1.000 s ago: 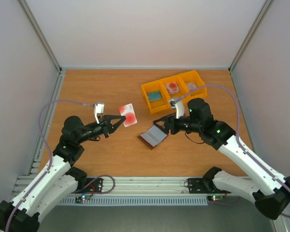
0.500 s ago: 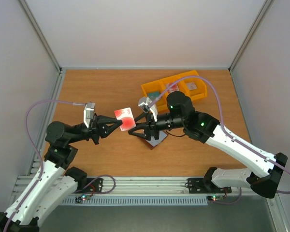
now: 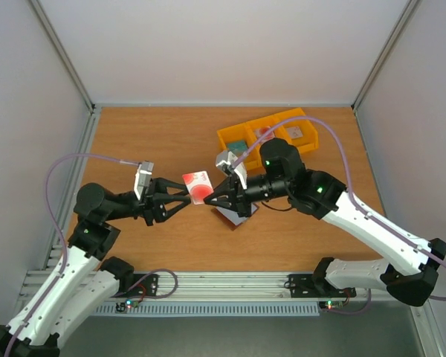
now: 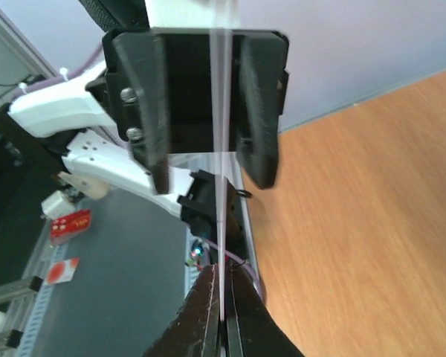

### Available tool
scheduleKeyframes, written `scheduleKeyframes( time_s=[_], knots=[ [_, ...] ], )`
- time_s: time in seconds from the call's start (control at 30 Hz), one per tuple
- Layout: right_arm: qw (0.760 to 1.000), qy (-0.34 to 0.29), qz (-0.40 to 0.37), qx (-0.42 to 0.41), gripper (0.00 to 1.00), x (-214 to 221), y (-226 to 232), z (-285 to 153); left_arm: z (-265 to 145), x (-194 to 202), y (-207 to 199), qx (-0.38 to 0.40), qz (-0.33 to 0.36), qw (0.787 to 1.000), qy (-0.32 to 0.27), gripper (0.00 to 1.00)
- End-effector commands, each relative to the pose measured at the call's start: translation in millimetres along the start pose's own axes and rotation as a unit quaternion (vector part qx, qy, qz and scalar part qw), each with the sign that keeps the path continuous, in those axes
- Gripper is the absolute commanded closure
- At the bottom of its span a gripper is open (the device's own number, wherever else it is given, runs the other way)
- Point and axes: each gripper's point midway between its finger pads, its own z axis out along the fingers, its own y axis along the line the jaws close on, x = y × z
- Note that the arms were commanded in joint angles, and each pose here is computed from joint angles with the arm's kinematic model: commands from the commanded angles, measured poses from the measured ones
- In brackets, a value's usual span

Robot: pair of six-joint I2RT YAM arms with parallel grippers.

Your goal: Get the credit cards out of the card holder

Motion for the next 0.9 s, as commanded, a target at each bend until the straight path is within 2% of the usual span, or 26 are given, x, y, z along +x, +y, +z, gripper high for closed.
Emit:
scheduleKeyframes(
  time_s=[0.0, 0.03, 0.1, 0.13, 0.23, 0.33, 0.4, 0.47, 0.53, 0.63, 0.73, 0.87],
  knots=[
    [0.993, 0.093, -0.010, 0.078, 0.99, 24, -7, -25, -7, 30, 1, -0.020, 0.008, 0.997, 0.076, 0.24],
    [0.981, 0.161, 0.007, 0.107, 0.99, 52, -16, -28, -11, 39, 3, -0.037, 0.012, 0.994, 0.098, 0.20],
    [0.953, 0.269, -0.006, 0.142, 0.99, 90, -22, -29, -18, 52, 8, -0.060, 0.073, 0.986, 0.140, 0.20],
    [0.936, 0.319, -0.013, 0.148, 0.99, 106, -21, -31, -23, 62, 11, -0.070, 0.074, 0.981, 0.167, 0.22],
    [0.900, 0.409, -0.025, 0.148, 0.99, 129, -14, -29, -33, 75, 10, -0.068, 0.143, 0.962, 0.221, 0.24],
    [0.897, 0.418, -0.058, 0.131, 0.98, 124, -4, -19, -40, 94, -1, -0.019, 0.186, 0.948, 0.256, 0.29],
    [0.902, 0.408, -0.073, 0.117, 0.99, 115, 1, -9, -38, 100, -12, 0.026, 0.180, 0.951, 0.251, 0.35],
    [0.904, 0.403, -0.087, 0.111, 0.99, 109, 3, -1, -35, 103, -18, 0.054, 0.143, 0.958, 0.242, 0.37],
    [0.906, 0.398, -0.100, 0.101, 0.99, 105, 7, 5, -33, 108, -16, 0.057, 0.131, 0.959, 0.244, 0.37],
    [0.908, 0.394, -0.112, 0.086, 0.99, 102, 14, 11, -27, 106, -6, 0.035, 0.161, 0.956, 0.244, 0.39],
    [0.907, 0.396, -0.121, 0.081, 0.99, 102, 17, 15, -20, 98, -1, 0.021, 0.169, 0.957, 0.236, 0.55],
    [0.907, 0.394, -0.128, 0.079, 0.99, 100, 18, 17, -18, 97, -12, 0.047, 0.156, 0.959, 0.231, 0.79]
  ],
)
